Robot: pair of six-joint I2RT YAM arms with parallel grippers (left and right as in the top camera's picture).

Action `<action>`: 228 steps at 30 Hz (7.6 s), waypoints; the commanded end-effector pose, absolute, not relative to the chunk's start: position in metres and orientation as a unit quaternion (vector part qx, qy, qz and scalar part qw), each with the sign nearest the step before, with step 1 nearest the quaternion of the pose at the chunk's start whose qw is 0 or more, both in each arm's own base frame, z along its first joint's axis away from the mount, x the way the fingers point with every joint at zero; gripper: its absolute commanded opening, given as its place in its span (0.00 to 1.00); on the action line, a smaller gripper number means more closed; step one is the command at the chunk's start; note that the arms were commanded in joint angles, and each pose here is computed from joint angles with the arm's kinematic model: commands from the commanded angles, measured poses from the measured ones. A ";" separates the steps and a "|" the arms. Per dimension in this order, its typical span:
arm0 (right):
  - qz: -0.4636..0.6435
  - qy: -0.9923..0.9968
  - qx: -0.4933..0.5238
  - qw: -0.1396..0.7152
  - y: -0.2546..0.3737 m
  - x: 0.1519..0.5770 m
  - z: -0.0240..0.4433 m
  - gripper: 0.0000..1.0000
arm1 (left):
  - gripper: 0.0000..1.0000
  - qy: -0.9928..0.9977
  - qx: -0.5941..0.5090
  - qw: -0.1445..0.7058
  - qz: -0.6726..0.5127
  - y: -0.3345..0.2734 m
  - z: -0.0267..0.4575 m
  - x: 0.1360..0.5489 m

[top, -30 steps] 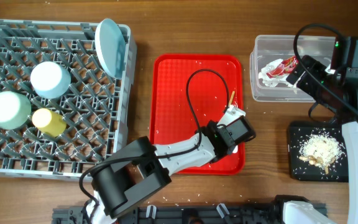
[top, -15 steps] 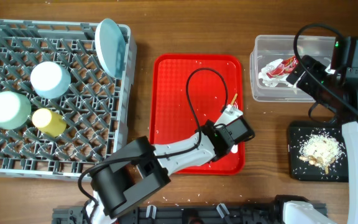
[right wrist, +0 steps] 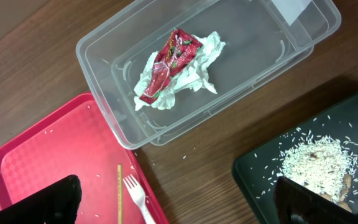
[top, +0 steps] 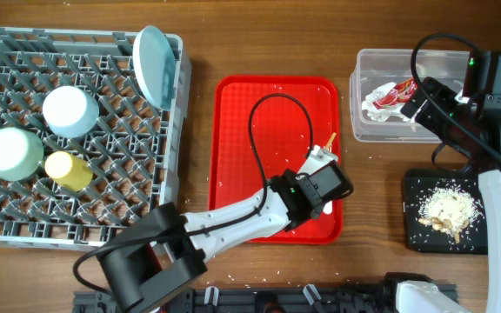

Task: Sort waste into correct bins and load items into the dishwasher rack
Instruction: 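Lower the left gripper onto the wooden chopstick and grasp it, then carry the chopstick with the left gripper and drop it in the rack, then move the left gripper back to the white fork on the tray, then lower the left gripper onto the white fork handle and grasp it, then carry the white fork with the left gripper into the dish rack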

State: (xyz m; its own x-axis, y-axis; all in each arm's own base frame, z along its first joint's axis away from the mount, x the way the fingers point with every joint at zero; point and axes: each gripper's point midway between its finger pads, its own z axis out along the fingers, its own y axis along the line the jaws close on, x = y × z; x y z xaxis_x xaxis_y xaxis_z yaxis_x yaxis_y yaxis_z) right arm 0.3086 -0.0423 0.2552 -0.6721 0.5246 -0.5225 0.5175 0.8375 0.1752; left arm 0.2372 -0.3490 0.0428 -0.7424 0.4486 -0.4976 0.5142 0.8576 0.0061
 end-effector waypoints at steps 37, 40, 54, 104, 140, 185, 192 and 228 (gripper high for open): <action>-0.003 0.913 0.289 0.286 -0.046 0.309 0.253 1.00 | 0.04 0.898 -0.170 0.406 -0.013 0.082 0.243 0.332; -0.003 0.914 0.289 0.286 -0.046 0.309 0.253 1.00 | 0.04 0.907 -0.169 0.387 -0.013 0.084 0.229 0.337; -0.002 0.913 0.289 0.286 -0.046 0.309 0.253 1.00 | 0.04 0.963 -0.054 0.241 -0.103 0.051 0.131 0.350; -0.003 0.914 0.289 0.286 -0.046 0.309 0.253 1.00 | 1.00 0.930 -0.051 0.116 -0.345 -0.133 0.194 0.266; -0.003 0.913 0.289 0.286 -0.046 0.309 0.253 1.00 | 0.87 0.905 0.088 0.405 -0.092 -0.377 0.056 0.283; -0.003 0.914 0.289 0.286 -0.046 0.309 0.253 1.00 | 0.21 0.961 -0.022 0.272 -0.037 -0.328 -0.025 0.264; -0.002 0.913 0.289 0.286 -0.046 0.309 0.253 1.00 | 0.11 0.960 -0.042 0.275 -0.039 -0.321 -0.025 0.275; -0.003 0.913 0.289 0.286 -0.046 0.309 0.253 1.00 | 0.04 0.826 -0.121 0.548 -0.060 -0.030 0.338 0.290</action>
